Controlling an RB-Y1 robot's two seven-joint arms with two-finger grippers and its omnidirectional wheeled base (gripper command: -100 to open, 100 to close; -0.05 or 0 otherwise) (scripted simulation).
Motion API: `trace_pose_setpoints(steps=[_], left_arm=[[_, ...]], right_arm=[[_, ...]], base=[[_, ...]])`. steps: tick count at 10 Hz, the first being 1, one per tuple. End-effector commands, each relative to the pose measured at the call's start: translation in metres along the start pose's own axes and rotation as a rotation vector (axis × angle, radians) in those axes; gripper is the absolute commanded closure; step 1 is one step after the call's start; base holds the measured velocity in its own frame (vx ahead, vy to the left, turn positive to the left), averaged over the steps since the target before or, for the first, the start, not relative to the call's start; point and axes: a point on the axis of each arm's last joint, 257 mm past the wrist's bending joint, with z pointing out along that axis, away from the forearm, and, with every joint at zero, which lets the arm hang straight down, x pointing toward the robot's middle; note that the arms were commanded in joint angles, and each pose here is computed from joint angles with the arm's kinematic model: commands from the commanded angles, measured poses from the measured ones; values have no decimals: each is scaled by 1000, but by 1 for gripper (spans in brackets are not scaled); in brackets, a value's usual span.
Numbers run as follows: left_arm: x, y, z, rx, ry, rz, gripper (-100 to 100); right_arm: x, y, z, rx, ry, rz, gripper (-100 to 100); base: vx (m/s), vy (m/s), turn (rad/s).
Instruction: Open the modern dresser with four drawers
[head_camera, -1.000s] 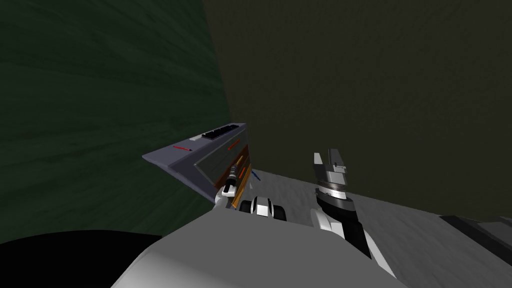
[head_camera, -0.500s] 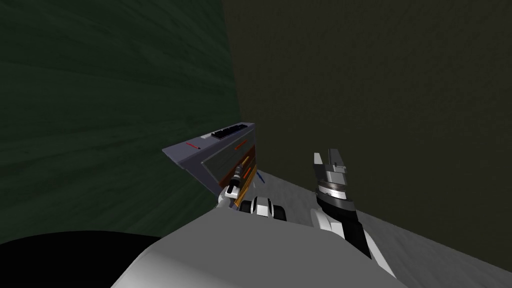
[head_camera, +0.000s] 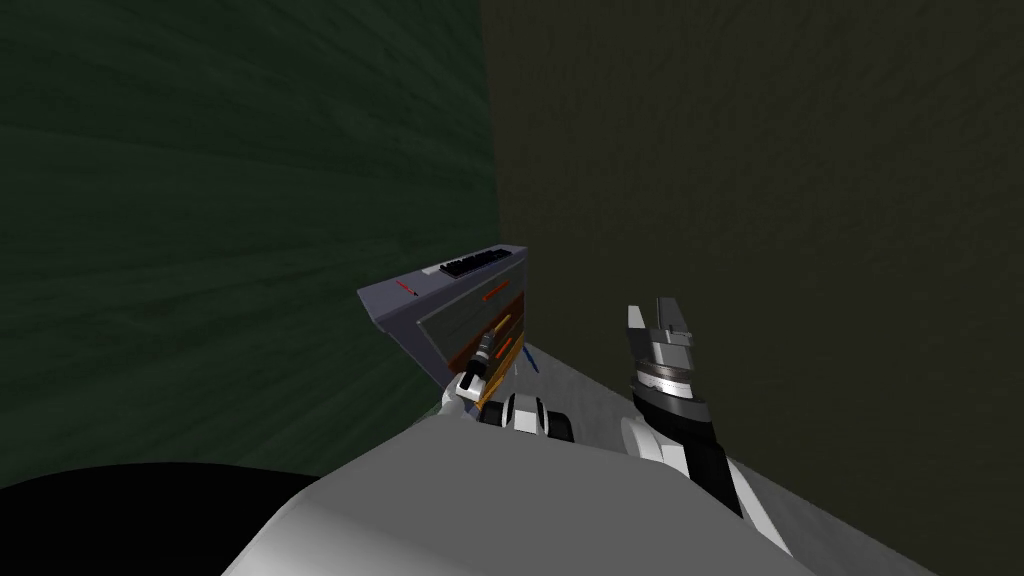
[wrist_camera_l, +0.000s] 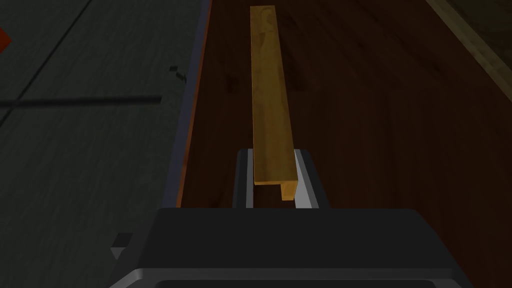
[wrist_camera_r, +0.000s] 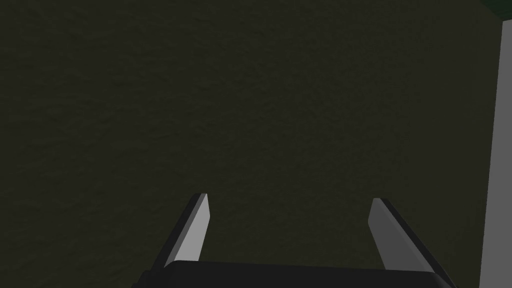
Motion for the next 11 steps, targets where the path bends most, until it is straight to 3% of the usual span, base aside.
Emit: trace_pose_setpoints(steps=[1,2,3,7,8,11], left_arm=[[28,4,-8,-10,61,-12,100],[42,5,-9,-11,90,-11,100],[38,-1,-5,3,78,-14,100],[53,-11,7,6,97,-10,100],[51,-3,2,-6,93,-12,100],[61,-7,5,-4,100,-11,100]], right_arm=[[0,0,0,0,0,0,0],[0,0,0,0,0,0,0],[0,0,0,0,0,0,0],[0,0,0,0,0,1,0],[0,0,0,0,0,1,0],[0,0,0,0,0,0,0]], base=[[82,-45,382],[40,-22,147],[14,-10,-6],[-101,-140,6],[-63,-86,-12],[-80,-132,16]])
